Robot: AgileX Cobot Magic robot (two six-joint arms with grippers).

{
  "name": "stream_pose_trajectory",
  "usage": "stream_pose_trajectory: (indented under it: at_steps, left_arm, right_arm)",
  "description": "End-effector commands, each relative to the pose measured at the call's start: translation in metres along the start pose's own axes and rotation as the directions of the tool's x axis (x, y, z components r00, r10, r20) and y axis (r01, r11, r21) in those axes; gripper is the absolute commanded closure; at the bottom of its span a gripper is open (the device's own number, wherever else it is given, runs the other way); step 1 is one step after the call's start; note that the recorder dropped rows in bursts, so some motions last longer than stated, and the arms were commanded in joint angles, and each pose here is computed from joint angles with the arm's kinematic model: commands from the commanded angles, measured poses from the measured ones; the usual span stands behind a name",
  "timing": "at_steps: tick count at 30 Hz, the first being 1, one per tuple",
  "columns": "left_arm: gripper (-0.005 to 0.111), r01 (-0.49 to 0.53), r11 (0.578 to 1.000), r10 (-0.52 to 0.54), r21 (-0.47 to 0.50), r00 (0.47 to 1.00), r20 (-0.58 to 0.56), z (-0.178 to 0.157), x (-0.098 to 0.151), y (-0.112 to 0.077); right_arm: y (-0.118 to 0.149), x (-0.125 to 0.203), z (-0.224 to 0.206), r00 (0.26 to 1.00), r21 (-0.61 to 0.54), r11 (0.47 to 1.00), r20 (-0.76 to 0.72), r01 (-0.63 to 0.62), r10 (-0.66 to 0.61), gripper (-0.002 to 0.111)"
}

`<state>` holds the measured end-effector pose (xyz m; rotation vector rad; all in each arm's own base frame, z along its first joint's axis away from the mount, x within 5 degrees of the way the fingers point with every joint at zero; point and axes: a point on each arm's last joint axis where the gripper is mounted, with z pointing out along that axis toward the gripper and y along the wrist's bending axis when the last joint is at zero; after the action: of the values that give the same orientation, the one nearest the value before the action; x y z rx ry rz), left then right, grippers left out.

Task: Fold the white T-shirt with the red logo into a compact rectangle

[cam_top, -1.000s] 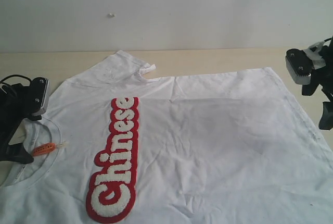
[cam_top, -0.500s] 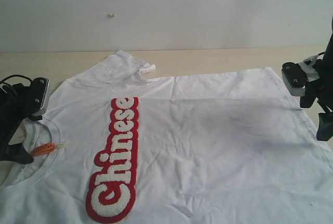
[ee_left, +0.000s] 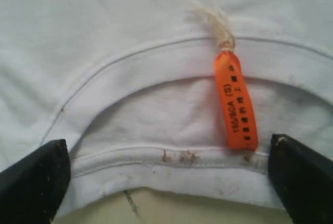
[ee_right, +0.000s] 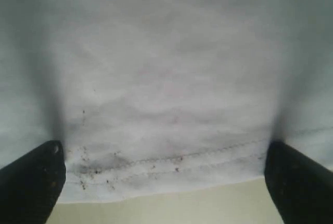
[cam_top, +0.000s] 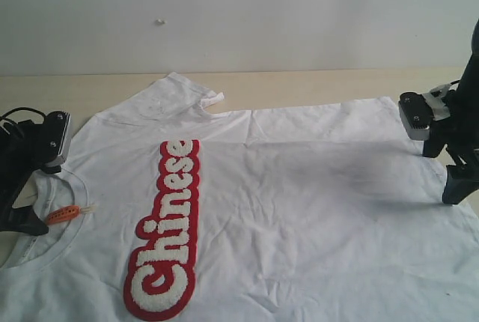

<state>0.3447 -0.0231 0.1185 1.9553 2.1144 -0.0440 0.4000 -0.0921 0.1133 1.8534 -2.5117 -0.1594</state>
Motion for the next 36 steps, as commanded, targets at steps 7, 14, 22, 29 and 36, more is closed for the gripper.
stream_pose_trajectory:
  at_steps: [7,14,22,29,36]
  left_arm:
    - [0.003,-0.031,1.0,0.031,-0.004,0.999,-0.011,0.008,0.004,0.0]
    - [0.003,-0.021,1.0,0.021,-0.008,1.0,-0.005,0.008,0.003,0.0]
    - [0.003,-0.021,0.998,0.02,-0.052,1.0,-0.014,0.008,0.004,0.004]
    - [0.003,0.012,0.999,-0.012,-0.041,1.0,0.007,0.01,0.003,0.004]
    - [0.003,-0.166,0.975,0.172,0.149,0.985,-0.029,-0.007,0.005,-0.015]
  right_arm:
    - [0.0,0.014,0.009,0.991,-0.043,0.997,-0.121,0.057,-0.062,0.003]
    - [-0.008,0.002,0.02,1.0,0.029,1.0,0.016,-0.013,0.013,0.003]
    - [-0.006,-0.003,0.032,0.993,0.11,0.993,-0.11,0.042,-0.03,0.003]
    - [-0.001,-0.006,0.001,0.993,0.145,0.988,-0.112,0.053,-0.037,0.003]
    - [0.002,-0.007,-0.003,0.994,0.121,0.991,-0.1,0.049,-0.037,0.003]
